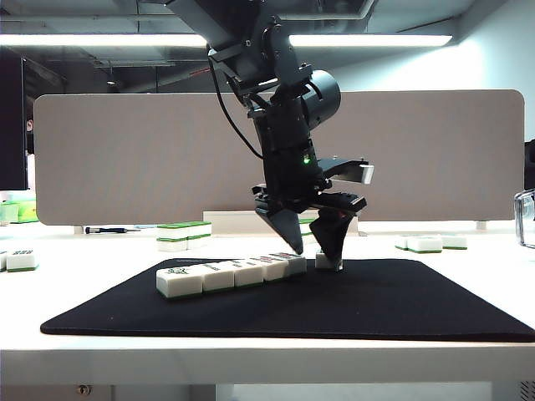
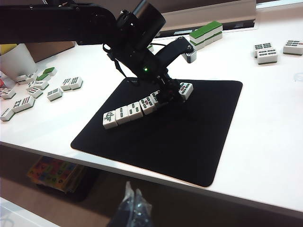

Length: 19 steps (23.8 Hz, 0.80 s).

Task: Align six mahjong tiles in a row on the table.

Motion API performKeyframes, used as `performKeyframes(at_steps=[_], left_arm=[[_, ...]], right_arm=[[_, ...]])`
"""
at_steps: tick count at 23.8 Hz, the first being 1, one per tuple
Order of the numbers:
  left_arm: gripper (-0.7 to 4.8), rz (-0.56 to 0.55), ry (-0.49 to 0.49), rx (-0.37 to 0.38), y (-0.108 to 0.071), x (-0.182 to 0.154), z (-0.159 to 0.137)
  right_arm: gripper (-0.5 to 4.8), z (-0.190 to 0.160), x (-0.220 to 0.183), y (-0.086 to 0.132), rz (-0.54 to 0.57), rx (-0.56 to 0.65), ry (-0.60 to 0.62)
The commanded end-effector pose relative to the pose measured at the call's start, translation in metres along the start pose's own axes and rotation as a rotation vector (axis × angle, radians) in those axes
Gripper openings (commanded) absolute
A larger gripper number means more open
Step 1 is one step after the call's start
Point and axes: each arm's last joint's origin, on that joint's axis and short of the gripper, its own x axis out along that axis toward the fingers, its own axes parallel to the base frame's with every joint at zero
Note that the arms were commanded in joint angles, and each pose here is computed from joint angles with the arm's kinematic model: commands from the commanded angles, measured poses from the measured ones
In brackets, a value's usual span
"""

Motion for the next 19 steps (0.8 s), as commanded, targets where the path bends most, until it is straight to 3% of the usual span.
performKeyframes(at_steps=[1, 9, 14, 19], left_arm=[[3.49, 0.026, -0.09, 0.035, -0.0011, -0.0052, 0.0107], [3.38, 0.026, -0.087, 0.14, -0.0008, -0.0021, 0.0098], [3.36, 0.043, -0.074, 0.099, -0.0003, -0.002, 0.009], [3.36, 0.154, 0.017, 0.088, 0.0021, -0.0022, 0.0029]], right_arm=[[-0.01, 0.0002, -0.0027, 0.0014, 0.003, -0.018, -0.028], [-0.01, 0.0003, -0.0027, 0.0014, 0.004, -0.019, -0.029], [-0.01, 0.0003, -0.0027, 0.0014, 0.003, -0.019, -0.029], [-0.01, 0.0003, -0.0027, 0.0014, 0.003, -0.019, -0.029]])
